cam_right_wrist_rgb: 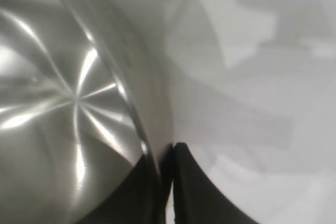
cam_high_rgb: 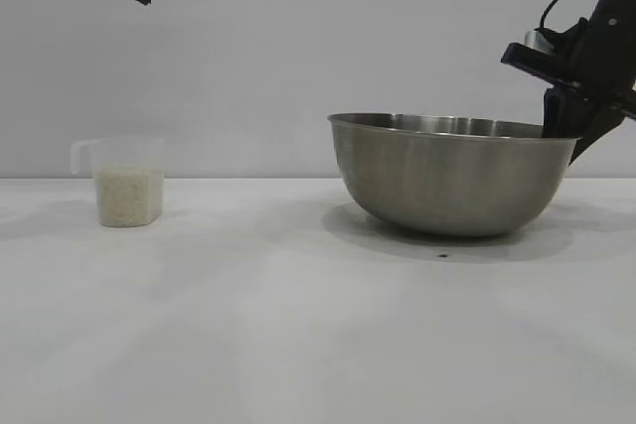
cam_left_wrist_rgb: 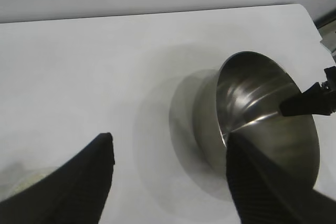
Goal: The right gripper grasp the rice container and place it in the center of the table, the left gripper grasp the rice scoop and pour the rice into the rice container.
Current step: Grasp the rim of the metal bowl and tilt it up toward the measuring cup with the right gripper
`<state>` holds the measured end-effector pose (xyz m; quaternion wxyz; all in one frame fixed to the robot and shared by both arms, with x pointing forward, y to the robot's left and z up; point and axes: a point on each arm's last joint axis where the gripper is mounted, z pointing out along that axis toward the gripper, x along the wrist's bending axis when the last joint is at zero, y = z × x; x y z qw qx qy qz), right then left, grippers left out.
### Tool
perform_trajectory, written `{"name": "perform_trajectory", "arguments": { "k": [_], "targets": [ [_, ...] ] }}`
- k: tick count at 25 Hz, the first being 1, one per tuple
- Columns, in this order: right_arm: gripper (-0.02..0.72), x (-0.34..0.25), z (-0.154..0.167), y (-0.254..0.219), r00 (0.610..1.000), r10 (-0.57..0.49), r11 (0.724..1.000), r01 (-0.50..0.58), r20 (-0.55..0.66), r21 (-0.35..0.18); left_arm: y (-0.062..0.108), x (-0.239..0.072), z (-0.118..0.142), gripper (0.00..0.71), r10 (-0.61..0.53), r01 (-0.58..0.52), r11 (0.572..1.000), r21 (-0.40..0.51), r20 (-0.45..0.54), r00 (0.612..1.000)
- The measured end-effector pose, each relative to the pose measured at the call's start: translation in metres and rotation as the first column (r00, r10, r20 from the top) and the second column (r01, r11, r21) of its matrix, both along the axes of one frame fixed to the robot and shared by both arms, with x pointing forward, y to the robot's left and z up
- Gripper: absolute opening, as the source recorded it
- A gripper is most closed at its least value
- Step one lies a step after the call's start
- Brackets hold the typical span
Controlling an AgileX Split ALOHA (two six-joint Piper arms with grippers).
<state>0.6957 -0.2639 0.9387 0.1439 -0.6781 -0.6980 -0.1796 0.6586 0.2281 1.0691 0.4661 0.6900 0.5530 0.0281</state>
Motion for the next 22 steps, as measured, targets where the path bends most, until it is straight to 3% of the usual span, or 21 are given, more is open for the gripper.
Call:
{"name": "perform_trajectory", "arguments": {
  "k": [7,16,22],
  "targets": [
    [0.0,0.0,0.002,0.0,1.0,0.02,1.0,-0.02,0.013,-0.003,0.0,0.0,0.0,0.411,0.0,0.0,1.0,0.0,0.0,1.0],
    [0.0,-0.012,0.064,0.001,0.987,0.059,0.998,-0.057,0.152,-0.018,0.0,0.0,0.0,0.411,0.0,0.0,1.0,0.0,0.0,1.0],
    [0.0,-0.02,0.073,0.041,0.972,0.158,0.987,-0.154,0.173,-0.038,0.0,0.0,0.0,0.411,0.0,0.0,1.0,0.0,0.0,1.0]
  ]
}}
